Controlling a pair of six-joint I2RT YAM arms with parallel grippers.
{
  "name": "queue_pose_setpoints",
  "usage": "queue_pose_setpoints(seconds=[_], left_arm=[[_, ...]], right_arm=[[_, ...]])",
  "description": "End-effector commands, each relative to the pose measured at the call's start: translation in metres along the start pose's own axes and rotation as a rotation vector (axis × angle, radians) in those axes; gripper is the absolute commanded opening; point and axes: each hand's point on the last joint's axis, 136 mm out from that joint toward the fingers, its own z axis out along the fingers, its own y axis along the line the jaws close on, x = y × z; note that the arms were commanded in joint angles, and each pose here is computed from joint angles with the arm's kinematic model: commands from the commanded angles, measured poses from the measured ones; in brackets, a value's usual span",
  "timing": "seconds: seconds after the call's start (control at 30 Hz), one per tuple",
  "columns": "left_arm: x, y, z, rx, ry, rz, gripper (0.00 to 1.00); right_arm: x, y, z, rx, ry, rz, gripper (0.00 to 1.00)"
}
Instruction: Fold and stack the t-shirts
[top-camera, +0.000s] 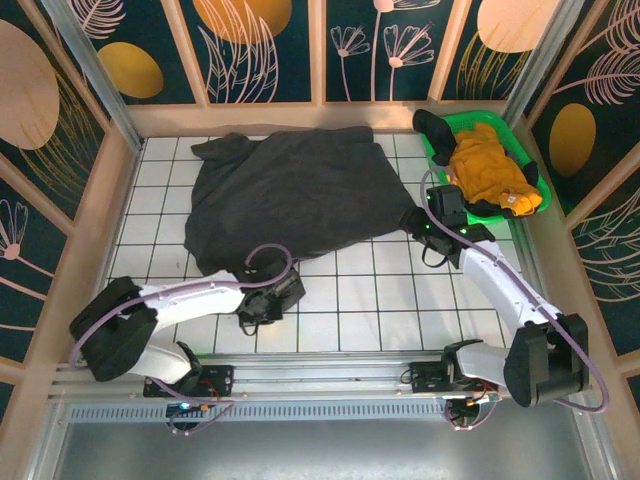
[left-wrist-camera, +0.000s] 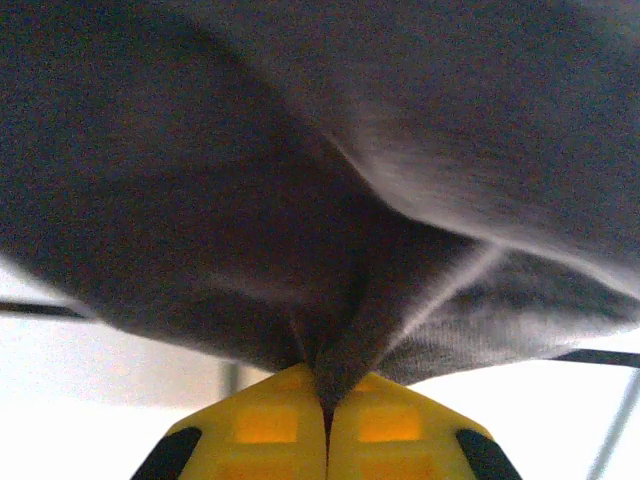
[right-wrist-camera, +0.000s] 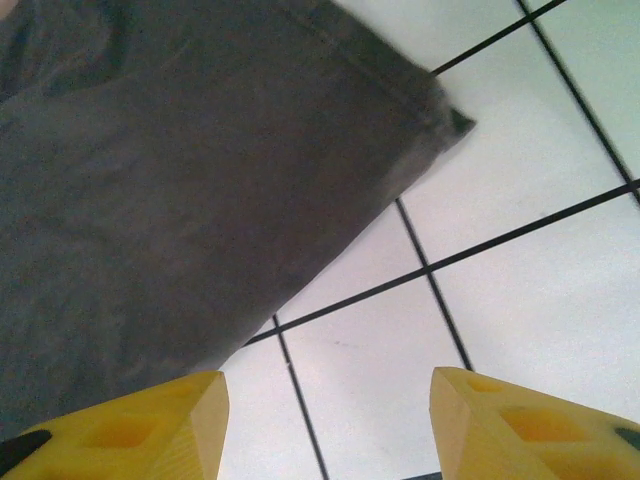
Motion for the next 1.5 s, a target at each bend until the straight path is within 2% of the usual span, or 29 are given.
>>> queue_pose_setpoints(seconds=[0.0,0.13,0.23,0.33,0.43,0.63,0.9,1.17,1.2,1.37,1.47], left_arm=[[0.002,0.075,-0.023,-0.173,-0.106,-0.265,0.00],[-0.008,0.116,-0.052,-0.104,-0.219,-0.514,0.00],[-0.014,0.130,-0.067,-0.104,-0.278,-0.604,0.00],[-0.020,0.145,-0.085,-0.161,-0.344,-0.677,0.00],[-0.033,0.145,-0.101,-0.132,-0.419,-0.728,0.00],[-0.046,0.129,-0.100,-0.123,-0.421,-0.694,0.00],[-0.051,0.124,-0.099,-0.122,-0.427,-0.663,0.00],[-0.058,0.119,-0.103,-0.128,-0.437,-0.636,0.00],[-0.058,0.119,-0.103,-0.131,-0.437,-0.633,0.00],[-0.057,0.121,-0.105,-0.139,-0.439,-0.621,0.00],[-0.055,0.123,-0.104,-0.157,-0.425,-0.606,0.00]], right_arm=[[-0.017,-0.015,-0.010,0.075,-0.076,0.034,0.55],[-0.005,-0.026,0.008,0.102,-0.030,0.046,0.55],[0.007,-0.031,0.028,0.124,0.031,0.039,0.55],[0.017,-0.038,0.047,0.161,0.086,0.028,0.55],[0.024,-0.042,0.063,0.194,0.125,0.013,0.54],[0.042,-0.042,0.074,0.193,0.200,-0.001,0.45],[0.055,-0.038,0.084,0.181,0.247,-0.077,0.45],[0.073,-0.053,0.101,0.253,0.335,-0.080,0.38],[0.073,-0.052,0.104,0.253,0.337,-0.079,0.34],[0.063,-0.059,0.105,0.320,0.304,-0.070,0.00],[0.056,-0.073,0.085,0.395,0.254,-0.037,0.00]])
